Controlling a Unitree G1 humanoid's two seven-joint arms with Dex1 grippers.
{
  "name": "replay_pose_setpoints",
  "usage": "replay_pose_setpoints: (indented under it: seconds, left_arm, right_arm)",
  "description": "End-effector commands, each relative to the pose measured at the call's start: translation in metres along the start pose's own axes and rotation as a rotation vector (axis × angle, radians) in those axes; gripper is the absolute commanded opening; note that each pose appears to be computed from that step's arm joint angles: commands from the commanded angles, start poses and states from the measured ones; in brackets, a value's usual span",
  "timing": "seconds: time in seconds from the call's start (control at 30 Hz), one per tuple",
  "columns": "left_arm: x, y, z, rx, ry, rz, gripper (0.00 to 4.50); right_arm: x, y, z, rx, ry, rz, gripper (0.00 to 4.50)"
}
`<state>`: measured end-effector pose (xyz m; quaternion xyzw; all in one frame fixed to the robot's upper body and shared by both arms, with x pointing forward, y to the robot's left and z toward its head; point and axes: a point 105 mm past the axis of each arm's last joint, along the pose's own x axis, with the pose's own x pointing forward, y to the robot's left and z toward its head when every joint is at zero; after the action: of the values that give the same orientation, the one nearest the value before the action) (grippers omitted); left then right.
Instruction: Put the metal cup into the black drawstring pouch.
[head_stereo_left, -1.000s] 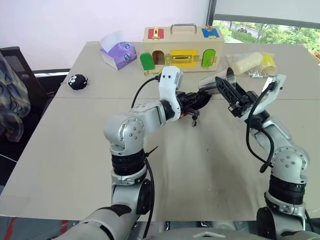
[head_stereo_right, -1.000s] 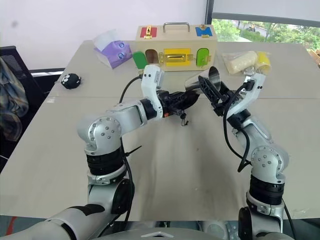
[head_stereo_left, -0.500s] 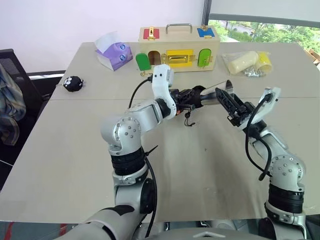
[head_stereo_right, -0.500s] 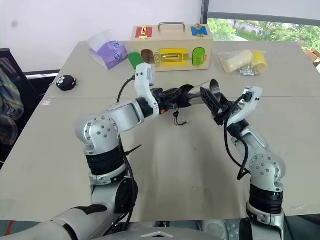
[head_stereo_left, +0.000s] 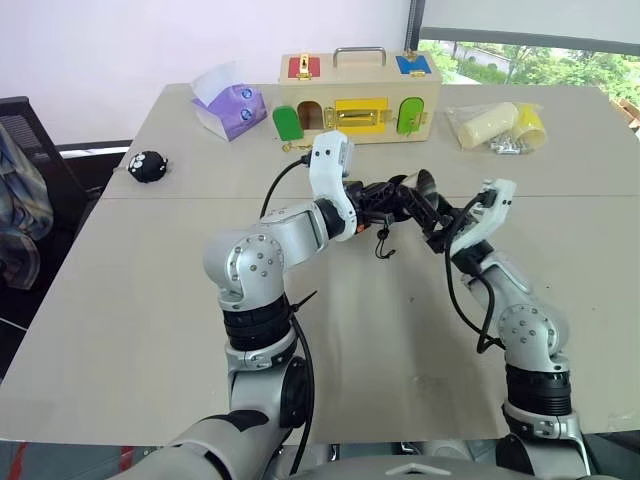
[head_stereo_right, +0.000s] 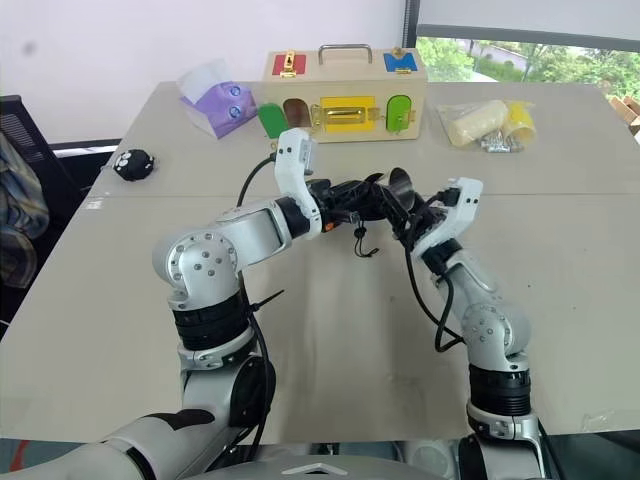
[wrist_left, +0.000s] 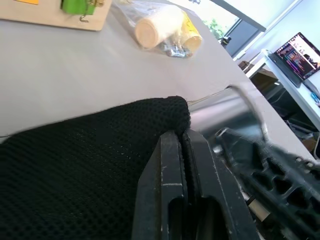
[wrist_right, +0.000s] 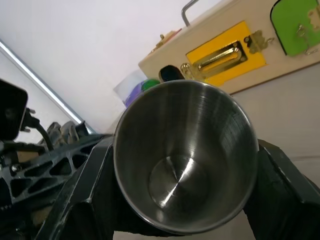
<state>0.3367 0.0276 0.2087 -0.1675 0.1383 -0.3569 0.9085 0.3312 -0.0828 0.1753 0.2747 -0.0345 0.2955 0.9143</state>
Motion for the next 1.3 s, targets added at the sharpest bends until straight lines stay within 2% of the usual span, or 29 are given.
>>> replay_pose_setpoints:
  seconds: [0.03, 0.07, 0.37, 0.6, 0.7, 0.8, 0.97, 1.2, 1.23, 1.3]
  left_arm:
    - [-0.002, -0.012, 0.011, 0.029, -0.039, -0.038, 0.00]
    - [-0.002, -0.011, 0.011, 0.028, -0.040, -0.037, 0.00]
    - [-0.001, -0.008, 0.013, 0.009, -0.055, -0.018, 0.00]
    - [-0.001, -0.005, 0.017, -0.020, -0.072, -0.005, 0.00]
    - [0.000, -0.005, 0.018, -0.025, -0.075, -0.002, 0.00]
    - [0.001, -0.006, 0.019, -0.028, -0.075, -0.005, 0.00]
    - [0.002, -0.006, 0.018, -0.017, -0.069, -0.004, 0.00]
    - [0.003, -0.007, 0.017, -0.013, -0.070, 0.000, 0.00]
    - [0.003, -0.007, 0.017, -0.014, -0.072, 0.002, 0.00]
    - [0.002, -0.006, 0.018, -0.016, -0.076, 0.009, 0.00]
  right_arm:
    - [0.002, 0.011, 0.010, -0.029, -0.045, 0.045, 4.23]
    - [0.002, 0.011, 0.011, -0.033, -0.048, 0.046, 4.43]
    - [-0.009, 0.009, 0.021, -0.042, -0.075, 0.066, 4.43]
    - [-0.043, -0.008, 0.019, -0.098, -0.036, 0.051, 4.43]
    - [-0.055, -0.002, -0.005, -0.206, 0.120, 0.131, 4.43]
    - [-0.050, -0.009, -0.031, -0.345, 0.252, 0.143, 4.43]
    - [-0.027, 0.003, -0.059, -0.369, 0.303, 0.206, 4.43]
    - [-0.009, -0.001, -0.086, -0.434, 0.358, 0.213, 4.43]
    - [-0.007, -0.003, -0.086, -0.446, 0.355, 0.207, 3.89]
    - [-0.004, -0.003, -0.086, -0.467, 0.344, 0.202, 3.17]
